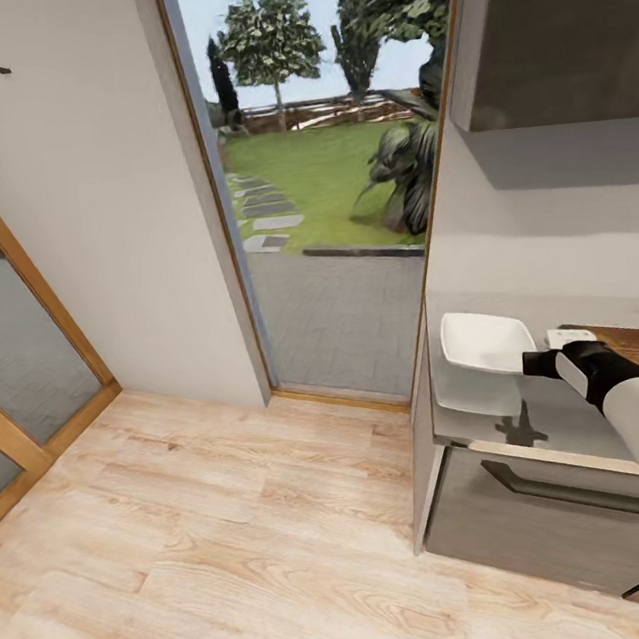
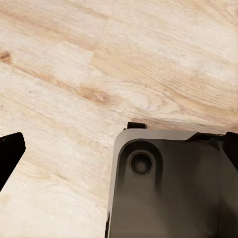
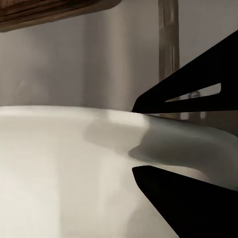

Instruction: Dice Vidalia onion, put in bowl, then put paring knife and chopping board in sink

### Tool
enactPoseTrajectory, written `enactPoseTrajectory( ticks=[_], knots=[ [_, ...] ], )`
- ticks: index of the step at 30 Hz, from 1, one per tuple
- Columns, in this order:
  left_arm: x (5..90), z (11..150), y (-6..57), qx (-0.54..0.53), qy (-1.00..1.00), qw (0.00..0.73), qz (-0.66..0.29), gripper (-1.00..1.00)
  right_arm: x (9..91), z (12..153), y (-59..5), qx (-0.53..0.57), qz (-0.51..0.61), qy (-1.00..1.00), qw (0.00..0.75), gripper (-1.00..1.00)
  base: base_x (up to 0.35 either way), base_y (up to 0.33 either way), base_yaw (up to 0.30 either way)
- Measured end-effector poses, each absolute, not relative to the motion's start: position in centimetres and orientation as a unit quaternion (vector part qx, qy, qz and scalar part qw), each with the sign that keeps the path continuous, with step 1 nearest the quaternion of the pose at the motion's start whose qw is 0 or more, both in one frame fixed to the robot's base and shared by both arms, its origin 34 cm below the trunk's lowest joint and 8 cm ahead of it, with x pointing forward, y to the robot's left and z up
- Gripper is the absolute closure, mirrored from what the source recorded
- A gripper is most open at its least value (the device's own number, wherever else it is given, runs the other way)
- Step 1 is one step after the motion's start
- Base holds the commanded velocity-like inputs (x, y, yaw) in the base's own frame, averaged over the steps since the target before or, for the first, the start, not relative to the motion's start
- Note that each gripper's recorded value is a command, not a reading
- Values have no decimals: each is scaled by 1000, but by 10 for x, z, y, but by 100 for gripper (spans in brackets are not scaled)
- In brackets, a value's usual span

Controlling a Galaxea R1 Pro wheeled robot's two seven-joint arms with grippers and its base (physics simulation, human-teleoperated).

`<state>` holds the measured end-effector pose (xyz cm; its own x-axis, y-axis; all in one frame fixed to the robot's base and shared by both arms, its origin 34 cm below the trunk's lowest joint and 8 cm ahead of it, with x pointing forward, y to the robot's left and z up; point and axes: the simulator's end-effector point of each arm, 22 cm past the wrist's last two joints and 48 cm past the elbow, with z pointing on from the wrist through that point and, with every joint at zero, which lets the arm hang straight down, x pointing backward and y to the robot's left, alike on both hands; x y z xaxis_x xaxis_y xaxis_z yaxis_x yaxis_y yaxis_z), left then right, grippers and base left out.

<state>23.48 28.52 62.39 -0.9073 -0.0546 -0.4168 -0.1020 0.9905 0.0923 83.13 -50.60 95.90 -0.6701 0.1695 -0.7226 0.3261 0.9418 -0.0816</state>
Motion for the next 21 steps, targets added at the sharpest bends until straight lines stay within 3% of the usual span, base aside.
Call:
enactPoseTrajectory(
  ticks=[21],
  knots=[
    [235,624,285,-40,975,211,56,-100,827,952,-506,137,-102,910,378,100,0,0,0]
  ],
)
